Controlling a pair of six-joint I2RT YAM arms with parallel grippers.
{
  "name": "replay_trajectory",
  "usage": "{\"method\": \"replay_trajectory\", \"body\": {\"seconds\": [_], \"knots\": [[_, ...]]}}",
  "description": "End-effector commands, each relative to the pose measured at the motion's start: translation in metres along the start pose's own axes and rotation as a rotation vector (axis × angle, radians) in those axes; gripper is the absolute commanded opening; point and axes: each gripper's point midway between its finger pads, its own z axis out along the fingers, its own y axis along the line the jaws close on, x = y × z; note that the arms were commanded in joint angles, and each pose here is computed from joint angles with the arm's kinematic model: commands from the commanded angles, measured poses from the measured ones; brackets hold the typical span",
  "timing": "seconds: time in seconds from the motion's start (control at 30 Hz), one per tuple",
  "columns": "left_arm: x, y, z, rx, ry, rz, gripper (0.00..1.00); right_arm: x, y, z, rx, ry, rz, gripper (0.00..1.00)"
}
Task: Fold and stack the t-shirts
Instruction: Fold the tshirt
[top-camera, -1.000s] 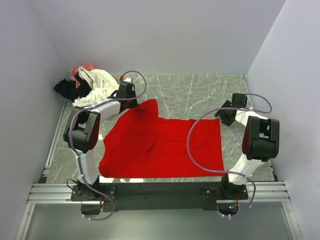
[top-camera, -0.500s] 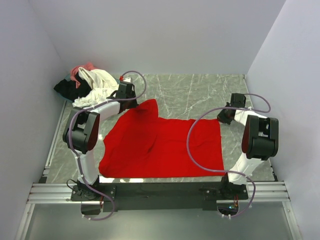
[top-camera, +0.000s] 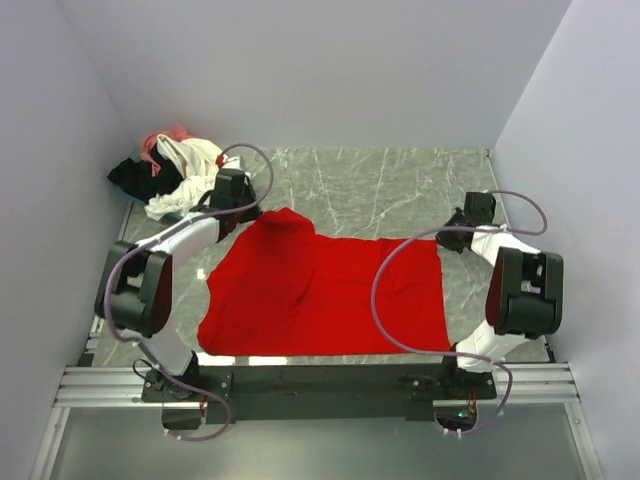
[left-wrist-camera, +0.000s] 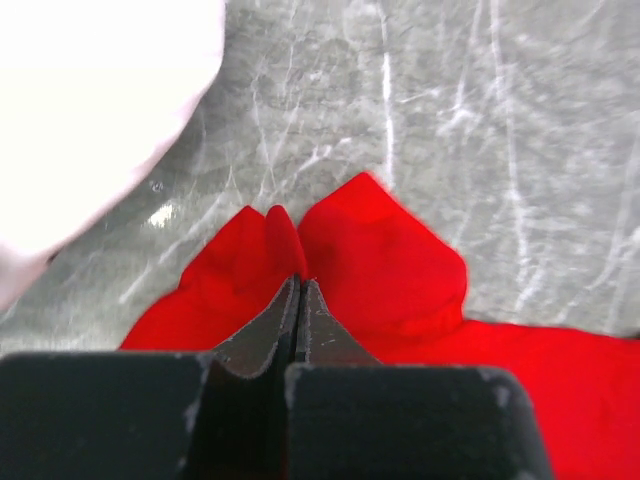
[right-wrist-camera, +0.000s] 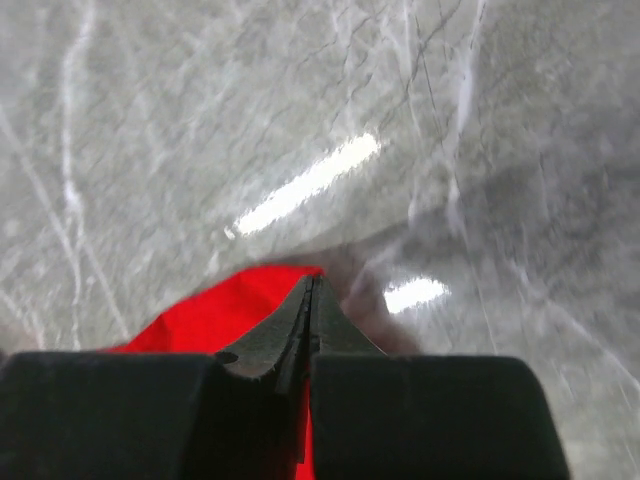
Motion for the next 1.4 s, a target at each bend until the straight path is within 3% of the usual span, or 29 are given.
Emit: {"method": "replay_trajectory", "body": {"seconds": [0.0, 0.17, 0.83, 1.37], "knots": [[-0.017, -0.007, -0.022, 0.035, -0.09, -0.043, 0.01, -0.016, 0.014, -0.023, -0.057, -0.098, -0.023, 0.0], [-0.016, -0.002, -0.051, 0.046, -0.135, -0.078, 0.01, -0.01, 0.012, -0.049, -0.085, -0.144, -0.041, 0.0], [0.046, 0.052, -0.151, 0.007, -0.213, -0.242, 0.01, 0.029, -0.001, -0.133, -0.172, -0.252, -0.012, 0.0], [0.062, 0.065, -0.199, 0.054, -0.284, -0.375, 0.01, 0.055, -0.013, -0.155, -0.164, -0.232, -0.04, 0.0]]}}
